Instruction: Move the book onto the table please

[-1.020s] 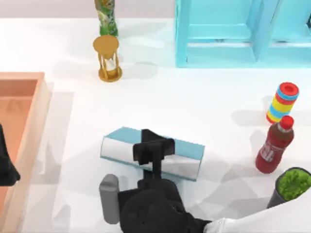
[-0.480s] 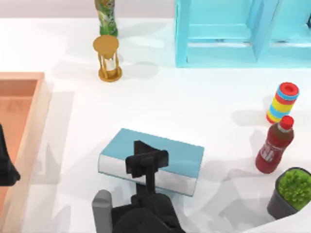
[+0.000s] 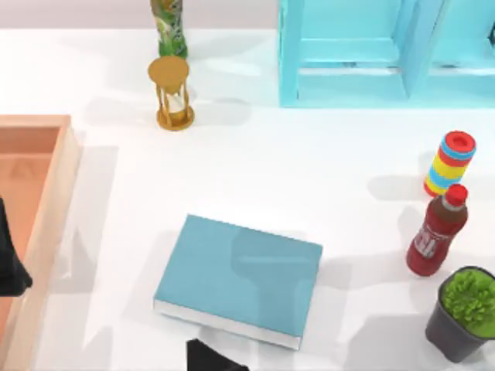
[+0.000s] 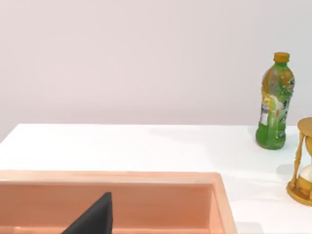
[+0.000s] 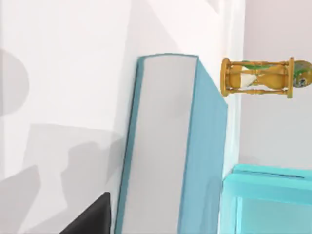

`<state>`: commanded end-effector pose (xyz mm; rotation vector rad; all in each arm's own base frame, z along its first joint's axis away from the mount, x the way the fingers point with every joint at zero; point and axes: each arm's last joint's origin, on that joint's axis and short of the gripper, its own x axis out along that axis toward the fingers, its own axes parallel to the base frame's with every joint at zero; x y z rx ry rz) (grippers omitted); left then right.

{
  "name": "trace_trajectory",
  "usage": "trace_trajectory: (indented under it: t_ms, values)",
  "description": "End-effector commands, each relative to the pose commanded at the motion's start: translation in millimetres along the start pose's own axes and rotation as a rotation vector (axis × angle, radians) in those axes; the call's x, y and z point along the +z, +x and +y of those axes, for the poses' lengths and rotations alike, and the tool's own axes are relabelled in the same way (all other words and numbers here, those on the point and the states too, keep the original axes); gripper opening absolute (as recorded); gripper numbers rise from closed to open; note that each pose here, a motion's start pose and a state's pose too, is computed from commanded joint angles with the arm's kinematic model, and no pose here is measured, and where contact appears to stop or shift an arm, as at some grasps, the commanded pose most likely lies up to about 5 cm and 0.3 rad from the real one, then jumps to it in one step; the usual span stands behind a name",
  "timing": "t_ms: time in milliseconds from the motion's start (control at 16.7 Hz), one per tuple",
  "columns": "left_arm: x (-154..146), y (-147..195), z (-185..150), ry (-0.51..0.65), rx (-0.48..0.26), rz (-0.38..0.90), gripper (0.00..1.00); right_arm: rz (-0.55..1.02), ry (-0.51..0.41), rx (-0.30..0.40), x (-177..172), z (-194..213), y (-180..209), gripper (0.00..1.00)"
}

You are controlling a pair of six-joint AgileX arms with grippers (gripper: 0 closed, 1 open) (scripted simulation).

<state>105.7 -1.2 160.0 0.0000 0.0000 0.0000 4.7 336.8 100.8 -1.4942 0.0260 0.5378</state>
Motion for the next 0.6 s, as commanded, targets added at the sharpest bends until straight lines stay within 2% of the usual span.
trace_trajectory:
  t_ms: [240, 600]
  values:
    - [0.0, 0.0, 0.0, 0.0, 0.0, 0.0, 1.0, 0.054, -0.024, -0.038, -3.7, 3.4, -22.0, 1.0]
    - [0.0, 0.0, 0.0, 0.0, 0.0, 0.0, 1.0, 0.113, -0.016, -0.091, -8.6, -5.1, -22.8, 1.0]
